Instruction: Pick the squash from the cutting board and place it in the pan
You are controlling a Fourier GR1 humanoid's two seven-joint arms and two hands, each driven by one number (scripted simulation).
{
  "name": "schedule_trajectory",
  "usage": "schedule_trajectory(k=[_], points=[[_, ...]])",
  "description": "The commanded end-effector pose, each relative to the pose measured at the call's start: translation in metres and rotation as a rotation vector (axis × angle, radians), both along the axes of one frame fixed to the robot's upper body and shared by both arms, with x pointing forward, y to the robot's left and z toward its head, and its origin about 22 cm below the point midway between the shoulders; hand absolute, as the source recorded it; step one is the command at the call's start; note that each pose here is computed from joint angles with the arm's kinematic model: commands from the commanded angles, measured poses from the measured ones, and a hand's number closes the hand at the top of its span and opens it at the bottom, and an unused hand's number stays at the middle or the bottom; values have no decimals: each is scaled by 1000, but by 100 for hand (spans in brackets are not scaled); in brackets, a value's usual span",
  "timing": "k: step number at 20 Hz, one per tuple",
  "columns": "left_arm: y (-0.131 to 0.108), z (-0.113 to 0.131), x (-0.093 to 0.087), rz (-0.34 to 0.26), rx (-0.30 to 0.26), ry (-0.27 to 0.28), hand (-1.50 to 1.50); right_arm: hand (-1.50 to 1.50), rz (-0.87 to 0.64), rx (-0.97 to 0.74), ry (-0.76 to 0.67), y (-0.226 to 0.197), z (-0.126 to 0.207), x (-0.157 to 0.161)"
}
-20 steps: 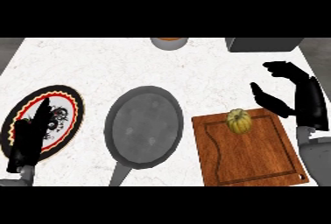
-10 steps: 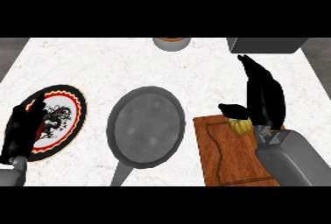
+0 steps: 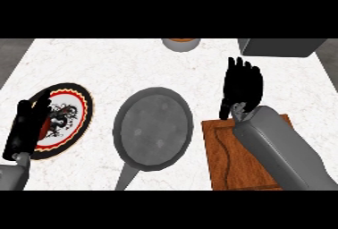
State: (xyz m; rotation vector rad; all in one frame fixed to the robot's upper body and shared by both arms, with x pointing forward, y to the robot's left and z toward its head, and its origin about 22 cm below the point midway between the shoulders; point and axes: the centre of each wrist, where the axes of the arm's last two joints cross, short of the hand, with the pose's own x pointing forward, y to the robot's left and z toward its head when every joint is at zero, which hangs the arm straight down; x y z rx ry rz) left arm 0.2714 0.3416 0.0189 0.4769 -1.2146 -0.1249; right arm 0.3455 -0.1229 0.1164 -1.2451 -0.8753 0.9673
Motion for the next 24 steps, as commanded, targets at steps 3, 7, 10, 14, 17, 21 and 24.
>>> schedule_trajectory(k=[3, 7, 10, 14, 17, 21, 24], points=[[-8, -8, 0, -5, 2, -2, 0, -150, -161, -245, 306, 37, -12, 21], [-3, -7, 2, 11, -8, -4, 0, -150, -218, -297, 411, 28, -33, 40], [1, -5, -1, 4, 12, 11, 0, -150, -233, -332, 505, 47, -56, 35], [9, -8, 5, 34, 3, 4, 0, -150, -257, -344, 541, 52, -62, 39], [11, 0, 9, 48, 7, -14, 0, -150, -267, -344, 543, 45, -52, 49], [9, -3, 3, 32, -2, 25, 0, -150, -288, -408, 563, 46, -72, 43], [2, -14, -5, 36, 5, 8, 0, -150, -281, -418, 580, 58, -62, 45]])
